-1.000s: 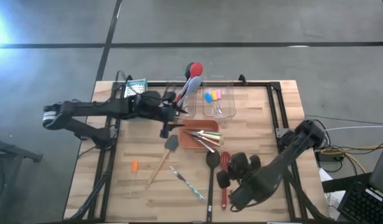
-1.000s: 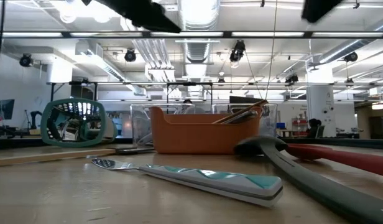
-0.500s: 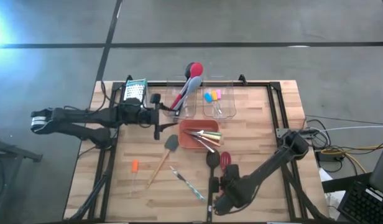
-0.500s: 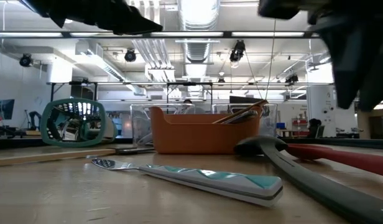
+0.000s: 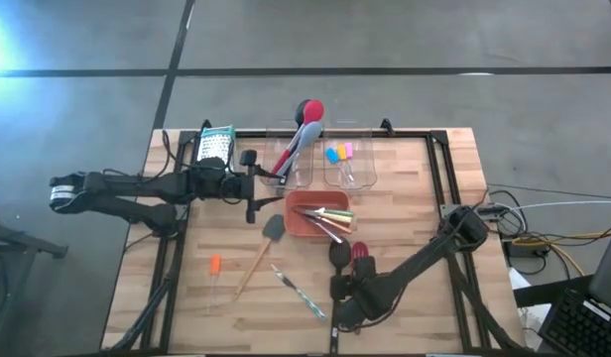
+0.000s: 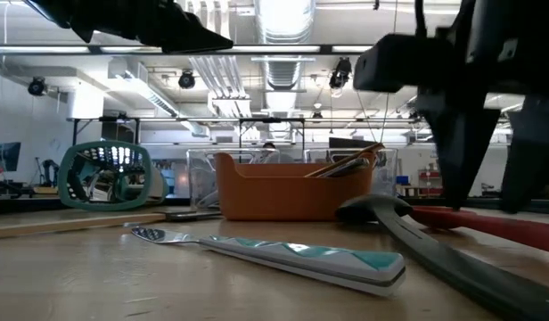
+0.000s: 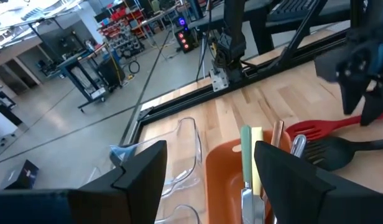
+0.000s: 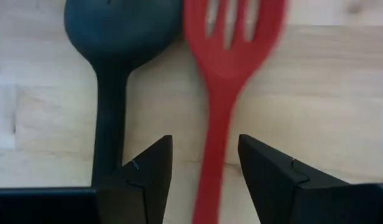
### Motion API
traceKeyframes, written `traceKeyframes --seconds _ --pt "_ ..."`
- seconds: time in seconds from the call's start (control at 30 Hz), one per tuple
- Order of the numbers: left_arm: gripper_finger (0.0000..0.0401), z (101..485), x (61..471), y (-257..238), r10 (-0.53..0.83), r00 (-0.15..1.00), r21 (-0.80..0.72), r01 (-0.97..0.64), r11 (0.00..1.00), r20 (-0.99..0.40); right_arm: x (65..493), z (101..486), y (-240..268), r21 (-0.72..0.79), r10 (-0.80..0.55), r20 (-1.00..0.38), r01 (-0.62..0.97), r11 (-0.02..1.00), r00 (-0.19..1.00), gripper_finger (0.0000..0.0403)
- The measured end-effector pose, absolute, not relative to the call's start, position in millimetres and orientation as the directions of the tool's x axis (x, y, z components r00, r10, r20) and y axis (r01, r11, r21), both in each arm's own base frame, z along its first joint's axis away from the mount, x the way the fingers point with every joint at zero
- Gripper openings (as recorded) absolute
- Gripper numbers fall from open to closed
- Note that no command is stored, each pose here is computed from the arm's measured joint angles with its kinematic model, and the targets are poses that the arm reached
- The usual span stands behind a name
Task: Pick & Place Kitchen Items
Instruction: Put the red serving spoon into the left transparent bin
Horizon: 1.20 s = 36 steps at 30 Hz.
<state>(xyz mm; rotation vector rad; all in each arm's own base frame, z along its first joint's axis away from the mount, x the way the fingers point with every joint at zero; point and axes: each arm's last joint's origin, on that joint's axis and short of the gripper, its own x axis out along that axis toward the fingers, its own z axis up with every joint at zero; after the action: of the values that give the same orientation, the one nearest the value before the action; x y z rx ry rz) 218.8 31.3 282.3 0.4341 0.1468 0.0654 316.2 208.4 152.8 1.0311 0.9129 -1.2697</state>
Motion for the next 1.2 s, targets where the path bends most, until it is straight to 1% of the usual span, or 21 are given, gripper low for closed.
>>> traceKeyframes --seconds 0.07,0.13,0.27,0.4,0.53,0.67,0.7,0.77,0.8,0.9,0.97,1.03,1.1,1.2 --pt "0.0248 282.2 218.8 31.3 0.094 0.987 0.422 -0.032 0.906 -0.128 318.0 143.7 203.5 0.103 -0.281 -0.954 0.994 0.023 0.105 0.0178" --pt "0.0248 282.2 218.8 31.3 0.094 0.987 0.422 -0.032 0.906 -0.128 317.3 135.1 197.0 0.084 -0.271 -0.959 0.996 0.024 0.088 0.0173" --pt "0.0248 282.1 218.8 31.3 0.094 0.987 0.418 -0.032 0.908 -0.129 310.8 125.4 189.6 0.052 -0.253 -0.966 0.999 0.005 0.051 0.0149" --pt "0.0248 281.6 218.8 31.3 0.094 0.987 0.409 -0.031 0.912 -0.134 306.8 121.1 187.7 0.028 -0.251 -0.968 1.0 0.0 0.027 0.0104" --pt "0.0248 281.7 218.8 31.3 0.094 0.987 0.403 -0.033 0.915 -0.134 304.3 120.3 189.1 0.015 -0.247 -0.969 1.0 0.004 0.015 0.0039" --pt "0.0248 281.4 218.8 31.3 0.095 0.986 0.403 -0.033 0.915 -0.136 296.8 126.8 195.9 0.018 -0.247 -0.969 1.0 0.004 0.018 0.0035" --pt "0.0248 281.3 218.8 31.3 0.095 0.986 0.403 -0.032 0.915 -0.137 291.5 130.2 197.7 0.001 -0.261 -0.965 1.0 -0.011 -0.002 0.0035" --pt "0.0248 280.5 218.7 31.3 0.095 0.985 0.406 -0.028 0.913 -0.146 276.5 136.1 200.7 -0.083 -0.302 -0.949 0.995 -0.046 -0.093 0.0035" --pt "0.0248 279.9 218.6 31.3 0.096 0.984 0.408 -0.026 0.913 -0.152 269.9 141.3 202.7 -0.117 -0.318 -0.94 0.992 -0.047 -0.125 0.0035" --pt "0.0248 277.7 218.6 31.3 0.096 0.98 0.396 -0.02 0.918 -0.173 259.4 167.5 208.1 -0.127 -0.302 -0.945 0.992 -0.025 -0.128 0.0035" --pt "0.0248 276.6 218.6 31.5 0.099 0.978 0.375 -0.024 0.927 -0.183 251.4 181.1 204.6 -0.136 -0.341 -0.931 0.991 -0.013 -0.132 0.0035" --pt "0.0248 275.5 218.4 31.6 0.105 0.975 0.345 -0.032 0.938 -0.194 247.8 192.2 201.6 -0.105 -0.384 -0.918 0.994 0.006 -0.095 0.0035" --pt "0.0248 274.2 218.2 31.8 0.112 0.972 0.315 -0.042 0.948 -0.208 243.0 206.9 196.2 -0.056 -0.45 -0.892 0.997 0.051 -0.027 0.0035" --pt "0.0248 271.7 218.4 31.9 0.112 0.967 0.266 -0.048 0.963 -0.23 241.6 225.8 187.8 0.086 -0.561 -0.811 0.982 0.167 0.166 0.0035"
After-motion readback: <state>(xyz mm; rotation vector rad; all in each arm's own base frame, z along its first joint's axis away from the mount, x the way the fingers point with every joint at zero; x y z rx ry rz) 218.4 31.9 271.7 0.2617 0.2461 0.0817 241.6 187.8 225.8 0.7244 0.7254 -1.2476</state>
